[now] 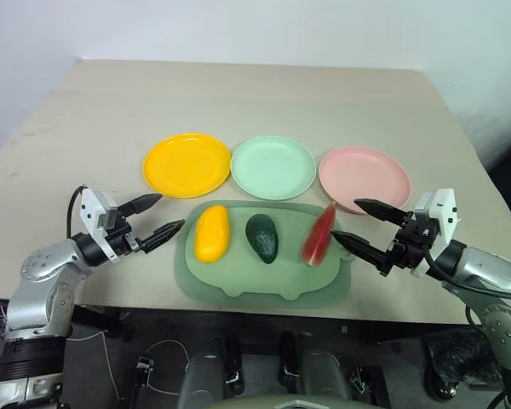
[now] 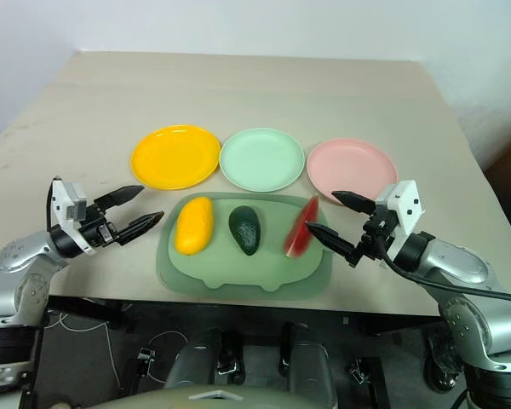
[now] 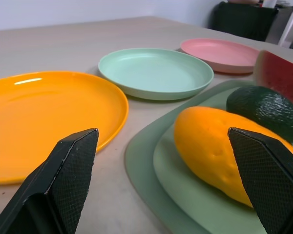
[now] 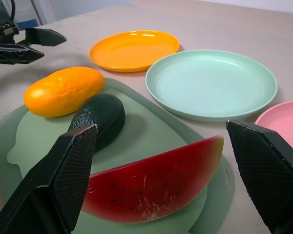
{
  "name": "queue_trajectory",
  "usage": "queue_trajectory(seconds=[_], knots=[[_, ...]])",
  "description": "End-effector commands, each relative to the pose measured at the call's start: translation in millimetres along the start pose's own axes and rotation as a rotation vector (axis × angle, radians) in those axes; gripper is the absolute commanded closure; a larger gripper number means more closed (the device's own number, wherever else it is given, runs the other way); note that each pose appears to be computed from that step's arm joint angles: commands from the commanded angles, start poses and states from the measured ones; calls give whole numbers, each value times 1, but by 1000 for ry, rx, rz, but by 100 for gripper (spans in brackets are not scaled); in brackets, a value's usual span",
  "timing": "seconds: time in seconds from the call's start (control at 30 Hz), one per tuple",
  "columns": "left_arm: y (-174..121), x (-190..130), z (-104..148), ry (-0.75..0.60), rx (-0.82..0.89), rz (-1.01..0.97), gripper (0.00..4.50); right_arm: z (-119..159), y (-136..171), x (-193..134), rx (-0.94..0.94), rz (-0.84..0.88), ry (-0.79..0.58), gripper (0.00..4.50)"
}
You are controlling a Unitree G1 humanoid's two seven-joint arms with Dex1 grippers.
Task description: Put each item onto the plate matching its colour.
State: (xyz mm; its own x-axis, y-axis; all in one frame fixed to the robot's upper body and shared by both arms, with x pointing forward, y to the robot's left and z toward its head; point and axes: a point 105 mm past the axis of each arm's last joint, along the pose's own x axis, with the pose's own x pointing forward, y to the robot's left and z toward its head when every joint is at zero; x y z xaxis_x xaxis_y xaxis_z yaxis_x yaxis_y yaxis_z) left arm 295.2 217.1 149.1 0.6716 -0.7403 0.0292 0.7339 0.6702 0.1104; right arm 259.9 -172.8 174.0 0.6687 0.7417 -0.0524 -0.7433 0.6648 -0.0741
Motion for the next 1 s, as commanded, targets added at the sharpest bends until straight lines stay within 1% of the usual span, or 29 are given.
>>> queue_trajectory(seconds=[0.03, 0.2, 0.37, 0.57, 0.7, 0.8, 0.87, 1.0], knots=[[-1, 0, 18, -30, 52, 6, 4, 8, 1, 2, -31, 12, -31, 0], [-4, 3, 21, -34, 51, 10, 4, 9, 5, 6, -7, 27, -28, 0], [-3, 5, 19, -35, 45, 11, 4, -3, 5, 5, 61, 20, 76, 0], [-6, 9, 12, -38, 32, -2, 4, 2, 0, 5, 174, -7, 136, 0], [-3, 12, 7, -43, 25, -12, 4, 0, -2, 9, 274, -23, 231, 0], [-3, 15, 3, -40, 36, -28, 4, -1, -1, 10, 306, -19, 280, 0], [-3, 17, 2, -47, 35, -33, 4, 2, -1, 12, 318, -19, 280, 0], [-4, 26, 2, -59, 41, -43, 4, -2, -1, 13, 353, -41, 331, 0]])
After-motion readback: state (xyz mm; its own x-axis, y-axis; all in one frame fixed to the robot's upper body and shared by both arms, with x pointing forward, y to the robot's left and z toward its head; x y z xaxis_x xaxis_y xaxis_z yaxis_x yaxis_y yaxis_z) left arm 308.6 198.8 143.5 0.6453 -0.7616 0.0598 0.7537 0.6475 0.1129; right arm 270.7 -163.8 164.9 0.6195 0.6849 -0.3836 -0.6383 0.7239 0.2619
